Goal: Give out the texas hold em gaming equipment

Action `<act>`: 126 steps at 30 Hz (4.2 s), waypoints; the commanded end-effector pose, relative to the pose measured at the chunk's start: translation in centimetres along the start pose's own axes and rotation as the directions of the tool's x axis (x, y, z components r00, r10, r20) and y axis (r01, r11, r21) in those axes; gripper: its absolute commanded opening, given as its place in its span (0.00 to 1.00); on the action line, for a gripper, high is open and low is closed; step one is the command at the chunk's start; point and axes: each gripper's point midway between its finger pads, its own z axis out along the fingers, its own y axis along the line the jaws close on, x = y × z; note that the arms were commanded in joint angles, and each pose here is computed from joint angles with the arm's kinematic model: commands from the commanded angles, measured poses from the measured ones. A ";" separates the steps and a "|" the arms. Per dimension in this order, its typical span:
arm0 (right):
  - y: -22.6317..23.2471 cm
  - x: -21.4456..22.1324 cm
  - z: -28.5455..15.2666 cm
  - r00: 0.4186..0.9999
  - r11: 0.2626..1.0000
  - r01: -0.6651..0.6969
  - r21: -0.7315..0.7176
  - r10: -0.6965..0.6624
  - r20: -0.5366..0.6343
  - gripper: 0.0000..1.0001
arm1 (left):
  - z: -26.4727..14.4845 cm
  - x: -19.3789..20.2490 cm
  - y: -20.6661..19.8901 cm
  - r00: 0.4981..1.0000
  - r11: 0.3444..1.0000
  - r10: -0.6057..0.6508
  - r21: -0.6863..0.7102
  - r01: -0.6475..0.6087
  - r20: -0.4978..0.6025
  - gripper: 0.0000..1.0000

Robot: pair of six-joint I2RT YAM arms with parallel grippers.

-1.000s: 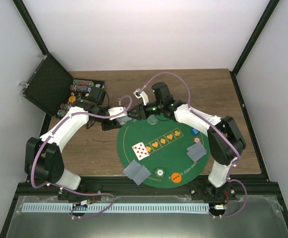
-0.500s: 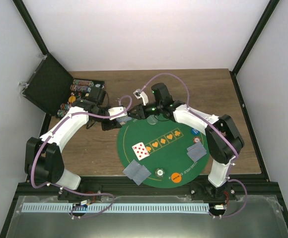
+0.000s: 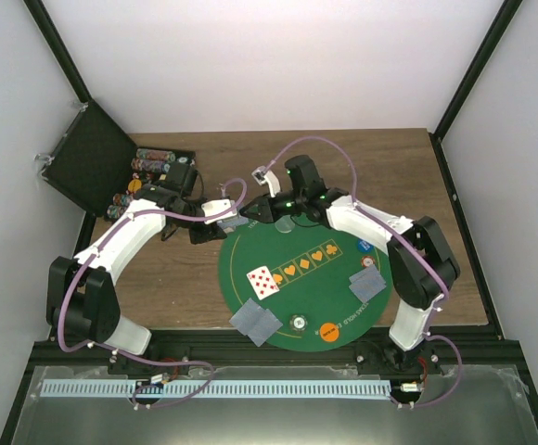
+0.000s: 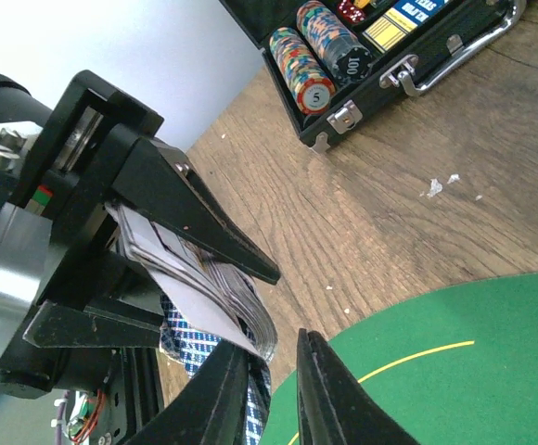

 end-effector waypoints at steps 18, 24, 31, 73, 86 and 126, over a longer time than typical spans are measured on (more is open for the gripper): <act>1.5 -2.0 -3.0 0.997 0.997 0.064 0.036 -0.065 0.029 0.01 | 0.6 0.3 -0.2 1.000 1.000 0.004 0.019 -0.004 0.000 0.39; 2.2 -1.9 -3.6 0.996 0.996 0.084 0.032 -0.084 0.020 0.01 | 0.9 0.7 0.4 1.000 1.000 -0.019 0.013 0.019 -0.005 0.39; 2.0 -2.6 -5.9 0.993 0.988 0.112 0.107 -0.117 0.036 0.01 | 0.8 1.4 0.9 0.998 0.998 -0.056 0.011 0.056 0.000 0.39; -5.4 20.9 -4.6 0.261 0.419 0.908 0.015 -0.537 -0.802 0.01 | 0.3 5.0 1.1 0.980 0.980 -0.201 -0.011 0.201 0.005 0.39; -4.7 23.4 -5.1 0.188 0.408 0.910 -0.077 -0.570 -0.800 0.01 | 0.1 4.9 1.2 0.980 0.980 -0.199 -0.013 0.199 0.003 0.39; 5.6 9.4 -5.8 0.528 0.461 0.846 0.268 -0.794 -0.302 0.74 | -0.4 4.5 1.3 0.981 0.981 -0.192 0.000 0.192 -0.007 0.39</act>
